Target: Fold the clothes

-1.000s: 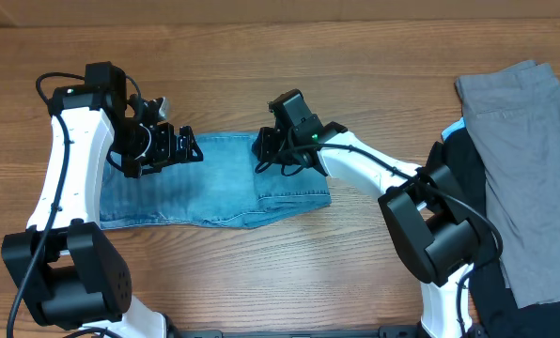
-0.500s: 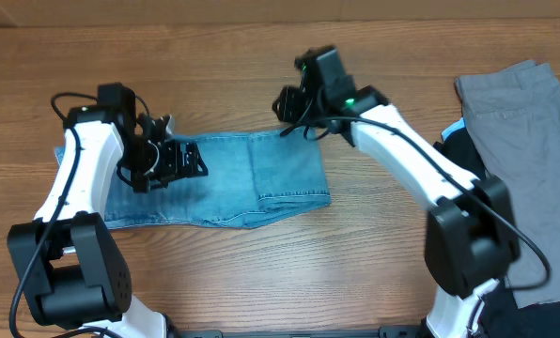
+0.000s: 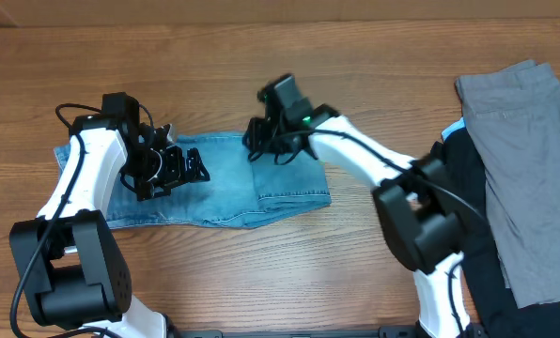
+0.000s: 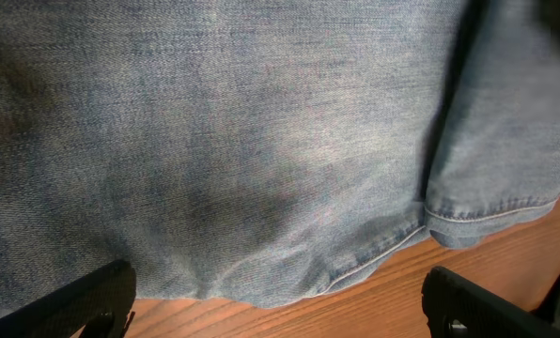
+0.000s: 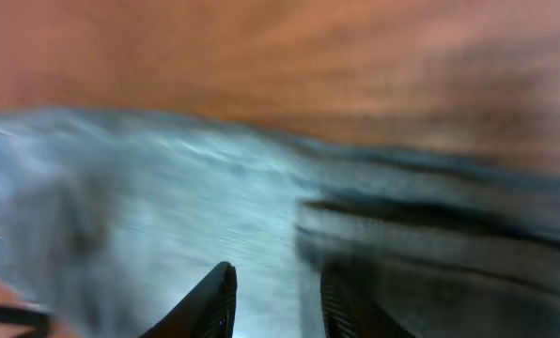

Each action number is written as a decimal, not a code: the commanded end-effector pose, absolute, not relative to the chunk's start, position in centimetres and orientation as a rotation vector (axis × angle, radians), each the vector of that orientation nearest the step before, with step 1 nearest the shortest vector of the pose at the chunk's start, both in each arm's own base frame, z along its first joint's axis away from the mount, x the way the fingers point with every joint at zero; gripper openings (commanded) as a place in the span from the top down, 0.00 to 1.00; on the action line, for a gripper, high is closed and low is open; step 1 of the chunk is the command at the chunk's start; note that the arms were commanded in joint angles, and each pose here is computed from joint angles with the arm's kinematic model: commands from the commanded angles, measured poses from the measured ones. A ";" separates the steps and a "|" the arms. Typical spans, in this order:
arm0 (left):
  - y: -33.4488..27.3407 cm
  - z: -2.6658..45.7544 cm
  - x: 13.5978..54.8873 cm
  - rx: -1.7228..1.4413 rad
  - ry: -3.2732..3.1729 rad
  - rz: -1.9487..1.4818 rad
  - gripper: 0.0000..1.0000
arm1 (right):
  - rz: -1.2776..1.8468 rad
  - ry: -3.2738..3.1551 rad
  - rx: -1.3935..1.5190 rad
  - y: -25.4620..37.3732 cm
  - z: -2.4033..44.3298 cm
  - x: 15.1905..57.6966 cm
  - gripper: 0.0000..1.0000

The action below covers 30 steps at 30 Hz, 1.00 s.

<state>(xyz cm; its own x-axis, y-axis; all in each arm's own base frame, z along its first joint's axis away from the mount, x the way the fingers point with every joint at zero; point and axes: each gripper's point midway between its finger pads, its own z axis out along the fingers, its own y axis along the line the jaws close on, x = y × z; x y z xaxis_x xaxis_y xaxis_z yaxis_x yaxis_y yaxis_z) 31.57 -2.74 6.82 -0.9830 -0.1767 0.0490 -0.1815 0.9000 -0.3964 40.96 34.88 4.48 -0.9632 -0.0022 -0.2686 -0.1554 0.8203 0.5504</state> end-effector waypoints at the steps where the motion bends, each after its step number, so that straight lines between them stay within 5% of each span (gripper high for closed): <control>1: -2.7 6.7 31.4 0.308 -3.040 0.639 0.00 | 0.840 2.802 -0.092 34.5 1.6 40.7 0.65; 8: -2.7 6.7 31.4 0.308 -3.039 0.638 0.00 | 0.814 2.751 -0.150 32.3 3.2 43.0 0.61; 16: -2.7 6.7 31.5 0.307 -3.043 0.639 0.00 | 0.794 2.570 -0.264 28.8 15.8 45.0 0.52; 20: -2.7 6.7 31.5 0.307 -3.046 0.640 0.00 | 0.643 2.559 -0.194 24.5 19.9 44.4 0.09; 23: -2.7 6.7 31.5 0.306 -3.047 0.640 0.00 | 0.404 2.627 -0.079 19.6 19.4 44.0 0.00; 30: -2.6 6.7 32.1 0.321 -3.066 0.643 0.00 | 0.204 2.863 0.020 14.9 13.0 41.3 0.00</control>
<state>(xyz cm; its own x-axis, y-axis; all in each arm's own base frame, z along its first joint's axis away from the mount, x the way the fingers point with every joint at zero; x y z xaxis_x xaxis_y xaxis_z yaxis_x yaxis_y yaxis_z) 32.08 -2.68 6.82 -0.9834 -0.1792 0.0280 -0.1754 0.9005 -0.3979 41.70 16.61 17.07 -0.9386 0.0396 -0.3427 -0.0412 0.9734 0.2253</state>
